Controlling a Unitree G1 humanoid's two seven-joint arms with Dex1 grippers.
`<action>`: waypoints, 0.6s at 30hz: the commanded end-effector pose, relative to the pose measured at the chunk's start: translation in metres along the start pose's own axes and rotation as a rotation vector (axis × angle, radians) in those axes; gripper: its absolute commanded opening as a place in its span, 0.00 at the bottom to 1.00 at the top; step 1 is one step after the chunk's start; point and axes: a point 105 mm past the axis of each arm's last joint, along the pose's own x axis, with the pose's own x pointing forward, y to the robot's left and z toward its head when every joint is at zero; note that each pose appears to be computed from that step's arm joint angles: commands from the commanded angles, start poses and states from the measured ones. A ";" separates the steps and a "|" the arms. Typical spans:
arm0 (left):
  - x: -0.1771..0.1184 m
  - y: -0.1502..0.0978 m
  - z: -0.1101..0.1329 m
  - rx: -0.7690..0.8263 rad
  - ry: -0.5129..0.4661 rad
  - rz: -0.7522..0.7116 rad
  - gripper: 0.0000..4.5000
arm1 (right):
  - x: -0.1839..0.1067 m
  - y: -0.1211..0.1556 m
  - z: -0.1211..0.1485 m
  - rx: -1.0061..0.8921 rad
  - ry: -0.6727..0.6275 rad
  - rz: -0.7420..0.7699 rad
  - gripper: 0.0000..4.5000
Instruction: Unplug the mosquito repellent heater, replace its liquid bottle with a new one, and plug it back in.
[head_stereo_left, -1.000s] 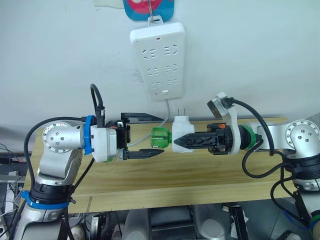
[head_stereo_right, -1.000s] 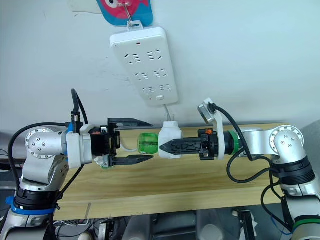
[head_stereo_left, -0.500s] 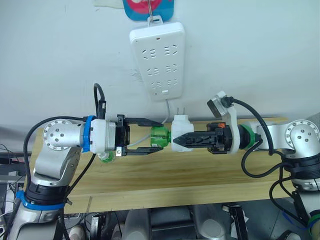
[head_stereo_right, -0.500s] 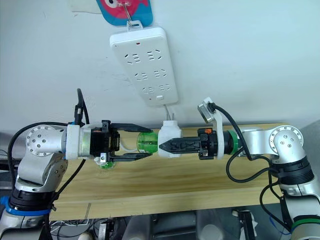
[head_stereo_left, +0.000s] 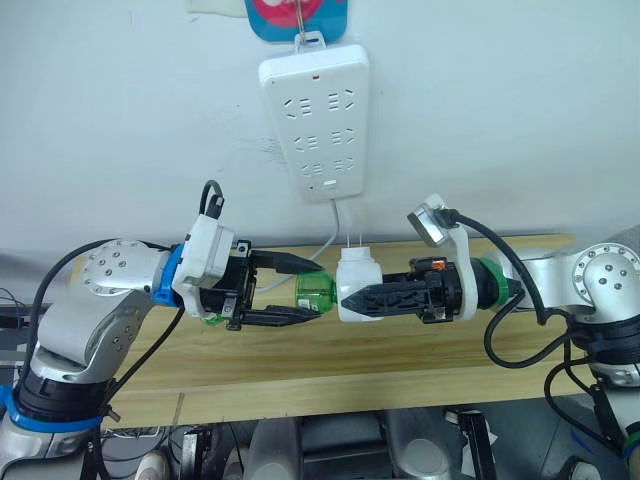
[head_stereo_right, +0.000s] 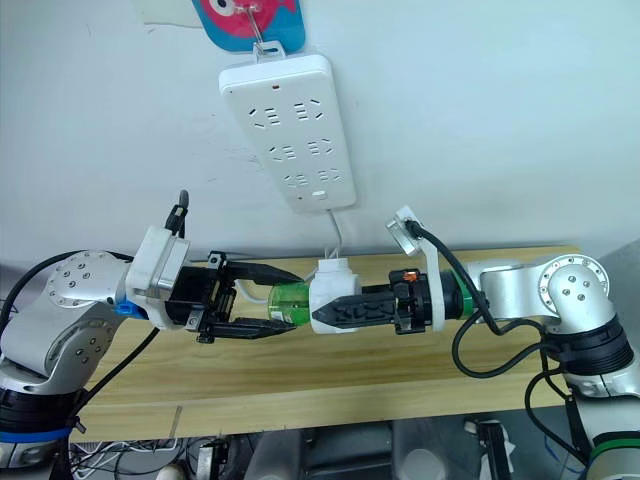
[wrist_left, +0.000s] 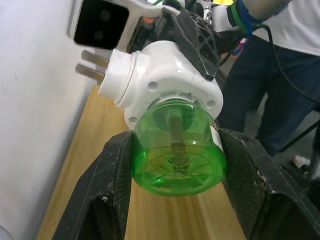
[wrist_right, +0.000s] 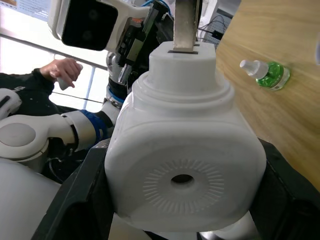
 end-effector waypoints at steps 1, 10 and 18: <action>0.000 -0.003 0.014 0.014 -0.019 -0.016 0.50 | -0.005 0.006 0.010 -0.051 -0.058 -0.034 0.68; 0.001 0.001 0.021 -0.087 -0.067 0.014 0.50 | -0.005 0.012 0.015 -0.104 -0.101 -0.063 0.68; 0.000 0.000 0.024 -0.205 -0.088 0.012 0.50 | -0.005 0.017 0.015 -0.141 -0.101 -0.073 0.68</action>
